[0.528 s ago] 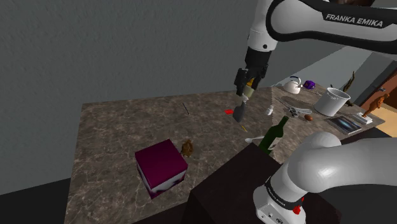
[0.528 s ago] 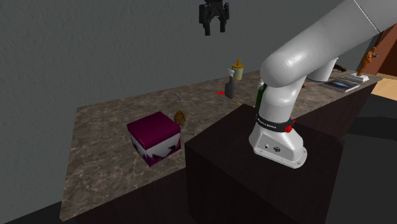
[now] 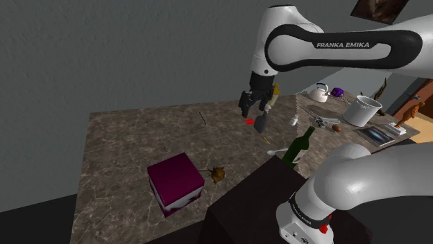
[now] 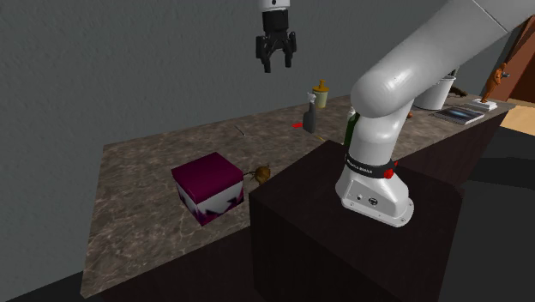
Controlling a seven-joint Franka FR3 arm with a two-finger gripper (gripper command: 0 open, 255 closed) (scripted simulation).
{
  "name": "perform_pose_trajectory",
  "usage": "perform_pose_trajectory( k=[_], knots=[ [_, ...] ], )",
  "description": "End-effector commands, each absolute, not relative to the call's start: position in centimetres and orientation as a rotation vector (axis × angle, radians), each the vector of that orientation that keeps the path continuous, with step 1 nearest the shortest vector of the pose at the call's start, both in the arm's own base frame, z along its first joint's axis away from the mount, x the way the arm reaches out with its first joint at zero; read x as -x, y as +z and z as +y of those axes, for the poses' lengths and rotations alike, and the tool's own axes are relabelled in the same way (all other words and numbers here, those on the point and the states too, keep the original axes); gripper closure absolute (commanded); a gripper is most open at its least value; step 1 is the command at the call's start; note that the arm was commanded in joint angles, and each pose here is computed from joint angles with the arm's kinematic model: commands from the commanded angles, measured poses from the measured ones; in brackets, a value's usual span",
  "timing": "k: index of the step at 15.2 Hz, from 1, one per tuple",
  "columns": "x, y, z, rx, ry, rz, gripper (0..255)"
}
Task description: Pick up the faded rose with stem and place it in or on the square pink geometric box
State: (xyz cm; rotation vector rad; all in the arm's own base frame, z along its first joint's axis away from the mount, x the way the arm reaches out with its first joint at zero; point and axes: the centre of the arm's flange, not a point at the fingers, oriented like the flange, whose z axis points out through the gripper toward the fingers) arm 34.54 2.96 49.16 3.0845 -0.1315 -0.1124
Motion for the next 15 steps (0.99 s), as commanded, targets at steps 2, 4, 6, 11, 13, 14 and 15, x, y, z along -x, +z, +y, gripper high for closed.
perform_pose_trajectory(
  k=[2,4,6,11,13,14,15],
  knots=[
    [-36.0,45.7,3.5,-3.091,-0.115,-0.165,0],
    [-37.0,43.3,4.0,-3.094,-0.118,-0.186,0],
    [-38.1,41.0,4.5,-3.098,-0.122,-0.208,0],
    [-40.7,35.0,5.7,-3.106,-0.131,-0.262,0],
    [-41.8,32.7,6.1,-3.109,-0.135,-0.283,0],
    [-42.3,31.5,6.4,-3.110,-0.137,-0.294,0],
    [-42.8,30.3,6.6,-3.111,-0.139,-0.305,0]
  ],
)
